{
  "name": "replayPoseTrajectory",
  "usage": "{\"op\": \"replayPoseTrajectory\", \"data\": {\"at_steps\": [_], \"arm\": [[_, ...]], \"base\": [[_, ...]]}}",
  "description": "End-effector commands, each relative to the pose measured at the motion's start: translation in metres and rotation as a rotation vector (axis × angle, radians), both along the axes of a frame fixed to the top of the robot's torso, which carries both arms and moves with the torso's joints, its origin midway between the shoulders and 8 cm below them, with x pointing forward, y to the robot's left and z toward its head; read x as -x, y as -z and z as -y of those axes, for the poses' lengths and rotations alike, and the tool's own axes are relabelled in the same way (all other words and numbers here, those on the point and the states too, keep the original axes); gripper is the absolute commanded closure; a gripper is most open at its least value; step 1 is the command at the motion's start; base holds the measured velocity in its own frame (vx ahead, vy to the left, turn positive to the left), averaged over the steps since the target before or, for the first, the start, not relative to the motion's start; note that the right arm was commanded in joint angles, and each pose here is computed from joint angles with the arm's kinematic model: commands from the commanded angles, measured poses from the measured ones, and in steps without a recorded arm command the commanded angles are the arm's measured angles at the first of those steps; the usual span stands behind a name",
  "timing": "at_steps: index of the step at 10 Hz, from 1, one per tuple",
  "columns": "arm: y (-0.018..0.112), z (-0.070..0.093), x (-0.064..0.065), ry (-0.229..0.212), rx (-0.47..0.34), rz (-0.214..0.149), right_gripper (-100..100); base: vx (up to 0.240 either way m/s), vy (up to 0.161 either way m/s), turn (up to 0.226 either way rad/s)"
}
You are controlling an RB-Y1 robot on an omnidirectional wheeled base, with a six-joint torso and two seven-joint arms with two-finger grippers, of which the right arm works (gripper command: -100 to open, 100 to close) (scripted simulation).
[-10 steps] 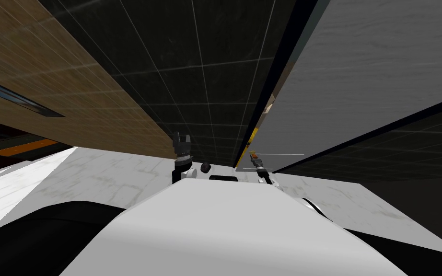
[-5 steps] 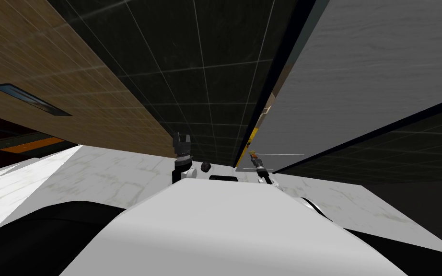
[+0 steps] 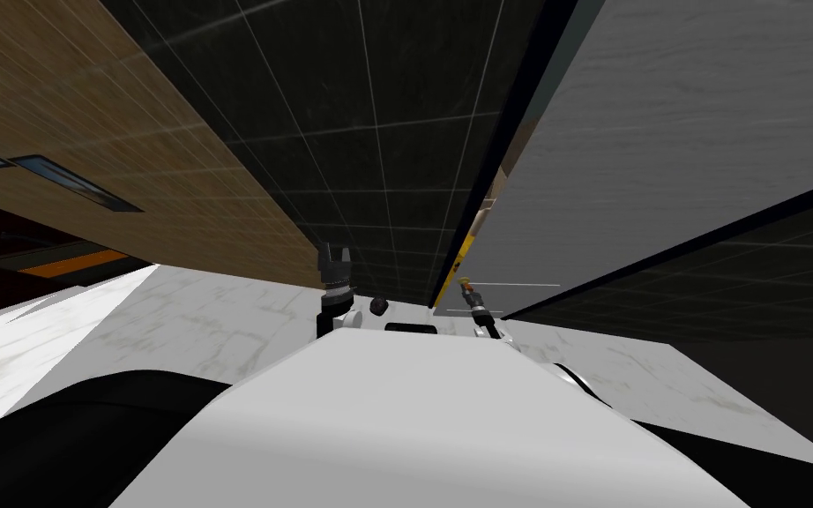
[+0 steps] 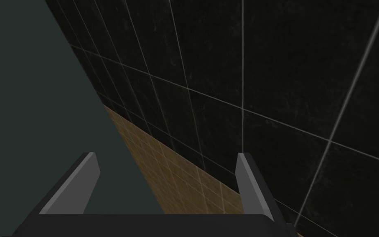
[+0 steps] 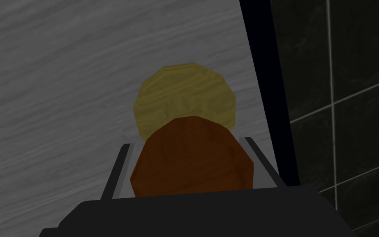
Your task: Pull the door open
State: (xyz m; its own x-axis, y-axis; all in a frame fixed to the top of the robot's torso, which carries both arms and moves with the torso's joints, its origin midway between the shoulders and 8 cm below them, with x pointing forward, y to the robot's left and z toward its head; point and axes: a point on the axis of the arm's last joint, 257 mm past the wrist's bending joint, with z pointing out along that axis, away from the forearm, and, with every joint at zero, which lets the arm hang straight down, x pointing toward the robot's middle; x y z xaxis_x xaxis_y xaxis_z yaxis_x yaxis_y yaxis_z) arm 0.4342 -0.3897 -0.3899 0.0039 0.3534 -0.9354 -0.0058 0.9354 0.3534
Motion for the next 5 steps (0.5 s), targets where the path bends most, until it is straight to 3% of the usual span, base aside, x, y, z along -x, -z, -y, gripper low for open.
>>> {"op": "replayPoseTrajectory", "data": {"at_steps": [1,5], "arm": [[0.0014,-0.0019,0.0009,0.001,-0.057,-0.002,100],[0.0010,-0.0017,0.0003,0.005,-0.152,-0.001,100]], "base": [[-0.035,-0.013,0.041],[-0.022,-0.013,0.027]]}}
